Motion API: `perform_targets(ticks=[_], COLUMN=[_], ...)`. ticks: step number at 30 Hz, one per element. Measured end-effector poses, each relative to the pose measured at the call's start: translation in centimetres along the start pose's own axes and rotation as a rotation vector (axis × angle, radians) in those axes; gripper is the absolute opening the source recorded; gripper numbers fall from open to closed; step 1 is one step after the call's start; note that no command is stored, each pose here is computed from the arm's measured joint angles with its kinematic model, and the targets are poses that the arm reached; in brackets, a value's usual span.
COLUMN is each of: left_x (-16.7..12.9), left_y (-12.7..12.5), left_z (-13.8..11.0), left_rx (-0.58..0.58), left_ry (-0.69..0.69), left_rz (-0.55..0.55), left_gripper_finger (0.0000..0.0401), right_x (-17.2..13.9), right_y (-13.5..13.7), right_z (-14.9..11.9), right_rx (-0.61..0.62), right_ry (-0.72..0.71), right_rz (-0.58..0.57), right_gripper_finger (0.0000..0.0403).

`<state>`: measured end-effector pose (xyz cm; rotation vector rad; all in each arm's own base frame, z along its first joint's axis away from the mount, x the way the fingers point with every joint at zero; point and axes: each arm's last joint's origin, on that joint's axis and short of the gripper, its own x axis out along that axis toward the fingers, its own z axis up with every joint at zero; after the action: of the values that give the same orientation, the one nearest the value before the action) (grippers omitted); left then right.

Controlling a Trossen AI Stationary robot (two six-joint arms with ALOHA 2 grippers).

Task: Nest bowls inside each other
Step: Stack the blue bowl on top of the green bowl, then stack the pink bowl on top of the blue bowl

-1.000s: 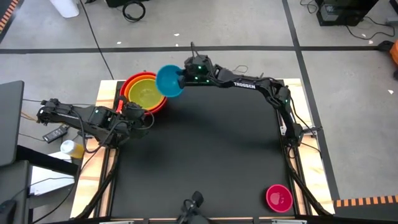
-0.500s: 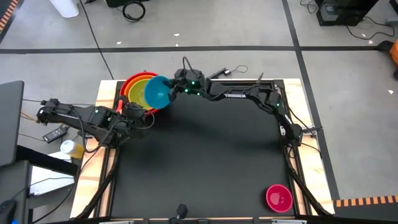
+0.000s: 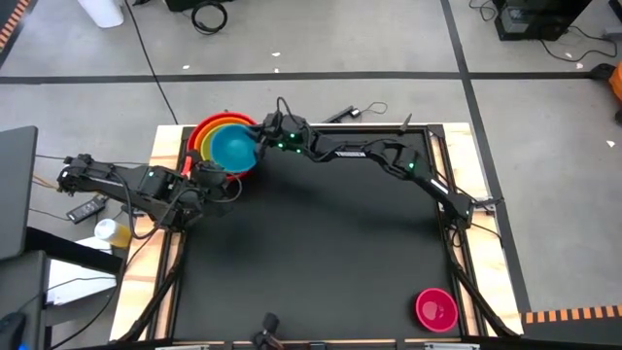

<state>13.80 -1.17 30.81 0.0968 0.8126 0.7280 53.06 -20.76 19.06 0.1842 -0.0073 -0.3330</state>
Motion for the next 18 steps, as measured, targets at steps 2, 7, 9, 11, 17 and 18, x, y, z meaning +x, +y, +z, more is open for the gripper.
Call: perform_targets(ticks=[2,7,9,11,17,18], left_x=[0.0,0.0,0.0,0.0,0.0,0.0], left_y=[0.0,0.0,0.0,0.1,0.2,0.2], left_z=[0.0,-0.1,-0.2,-0.2,-0.4,-0.4], left_rx=[0.0,0.0,-0.005,-0.006,-0.032,-0.039], left_ry=[0.002,0.012,0.018,0.027,0.04,0.039], left_rz=[0.002,-0.007,-0.008,-0.005,0.002,0.002], left_gripper_finger=[0.0181,0.0181,0.0181,0.0181,0.0181,0.0181], right_x=[0.3,0.1,-0.3,-0.6,-1.4,-1.6], right_y=[0.0,0.2,0.4,0.6,0.6,0.7], right_z=[0.2,1.1,2.3,3.4,3.9,4.1], right_rx=[0.003,0.003,0.003,0.002,0.005,0.001], right_ry=[0.038,0.086,0.086,0.085,0.21,0.229], right_rz=[0.006,-0.009,-0.016,-0.025,-0.053,-0.047], right_gripper_finger=[0.0109,0.016,0.0172,0.0178,0.0176,0.0176])
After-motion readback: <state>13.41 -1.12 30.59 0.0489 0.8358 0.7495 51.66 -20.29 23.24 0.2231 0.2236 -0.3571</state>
